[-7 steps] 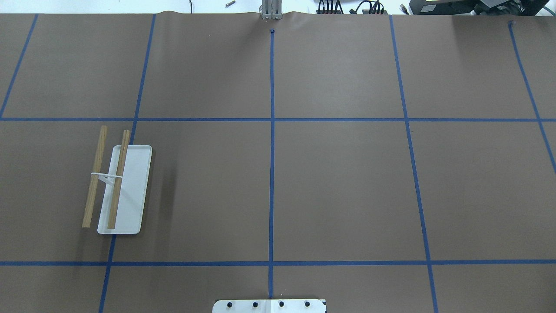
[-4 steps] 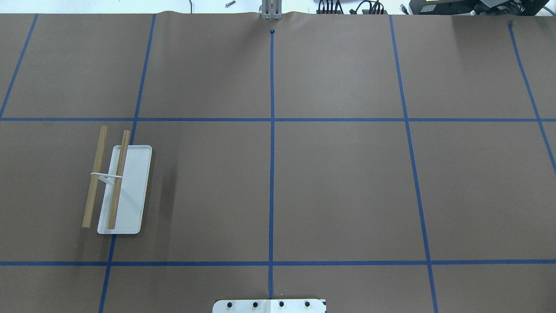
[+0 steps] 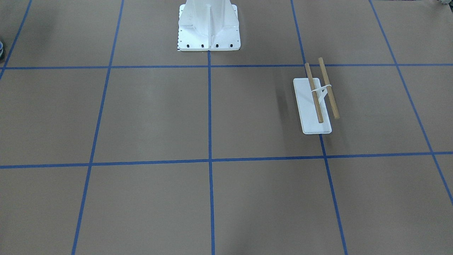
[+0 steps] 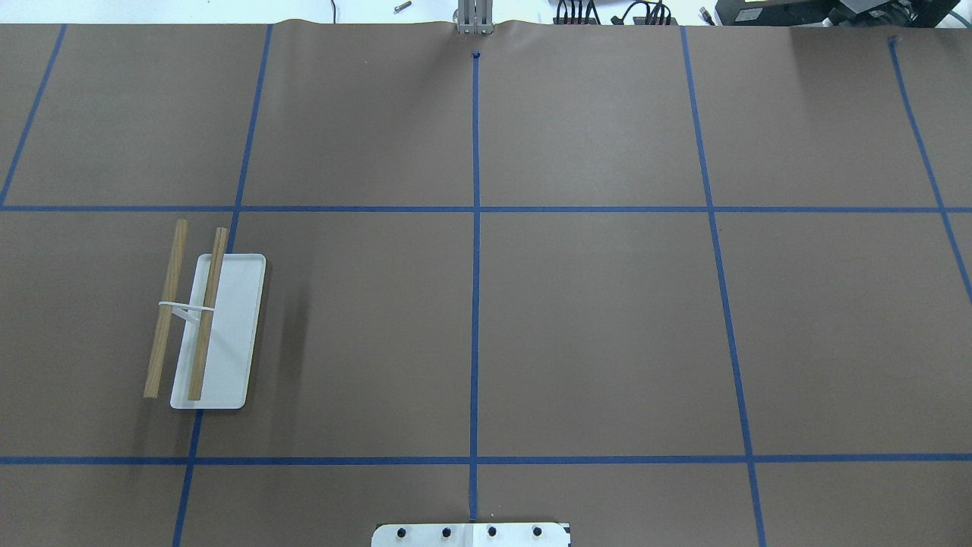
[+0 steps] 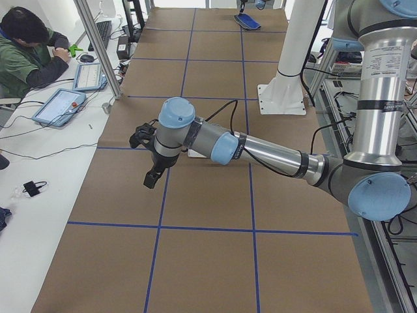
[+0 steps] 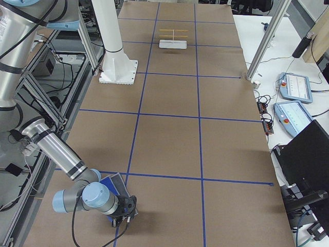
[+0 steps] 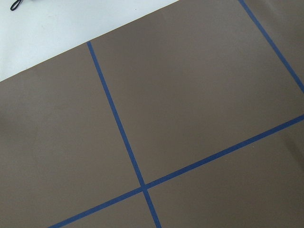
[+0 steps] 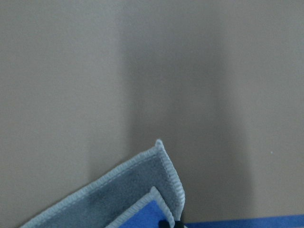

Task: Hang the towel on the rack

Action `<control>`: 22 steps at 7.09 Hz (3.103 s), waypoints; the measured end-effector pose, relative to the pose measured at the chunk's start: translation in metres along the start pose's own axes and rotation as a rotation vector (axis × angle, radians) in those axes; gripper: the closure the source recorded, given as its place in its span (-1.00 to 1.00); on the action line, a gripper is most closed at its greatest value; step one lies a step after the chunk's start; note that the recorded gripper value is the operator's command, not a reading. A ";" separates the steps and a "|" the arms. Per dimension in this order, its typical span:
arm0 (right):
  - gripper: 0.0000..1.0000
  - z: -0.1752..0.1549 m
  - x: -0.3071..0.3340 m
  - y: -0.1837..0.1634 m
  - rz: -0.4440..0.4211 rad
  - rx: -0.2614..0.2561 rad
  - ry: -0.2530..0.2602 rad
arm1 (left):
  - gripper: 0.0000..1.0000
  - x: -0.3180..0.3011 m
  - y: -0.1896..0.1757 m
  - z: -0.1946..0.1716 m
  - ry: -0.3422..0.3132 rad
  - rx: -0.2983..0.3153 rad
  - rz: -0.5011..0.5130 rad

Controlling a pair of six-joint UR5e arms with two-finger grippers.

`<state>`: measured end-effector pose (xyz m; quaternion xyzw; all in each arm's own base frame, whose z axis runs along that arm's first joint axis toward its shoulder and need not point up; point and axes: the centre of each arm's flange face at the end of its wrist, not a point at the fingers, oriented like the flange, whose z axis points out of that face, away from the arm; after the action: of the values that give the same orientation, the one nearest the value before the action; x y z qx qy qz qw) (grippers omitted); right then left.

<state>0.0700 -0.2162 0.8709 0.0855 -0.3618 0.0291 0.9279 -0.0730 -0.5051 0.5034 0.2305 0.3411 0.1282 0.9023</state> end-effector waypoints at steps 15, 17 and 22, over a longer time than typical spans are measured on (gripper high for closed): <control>1.00 -0.160 -0.646 -0.342 -0.764 0.480 -0.516 | -0.97 0.127 -0.083 0.018 0.339 0.100 -0.073; 1.00 -0.150 -0.737 -0.306 -0.778 0.560 -0.546 | -0.96 0.191 -0.110 0.024 0.452 0.068 -0.322; 1.00 -0.171 -0.867 -0.236 -0.720 0.641 -0.524 | -0.96 0.358 -0.166 0.052 0.597 -0.041 -0.985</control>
<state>-0.4272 -0.4105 0.1279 0.4865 -0.5018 -0.2038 0.6856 0.2374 -0.5263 0.2547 -0.0191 0.6456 -0.2413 0.7243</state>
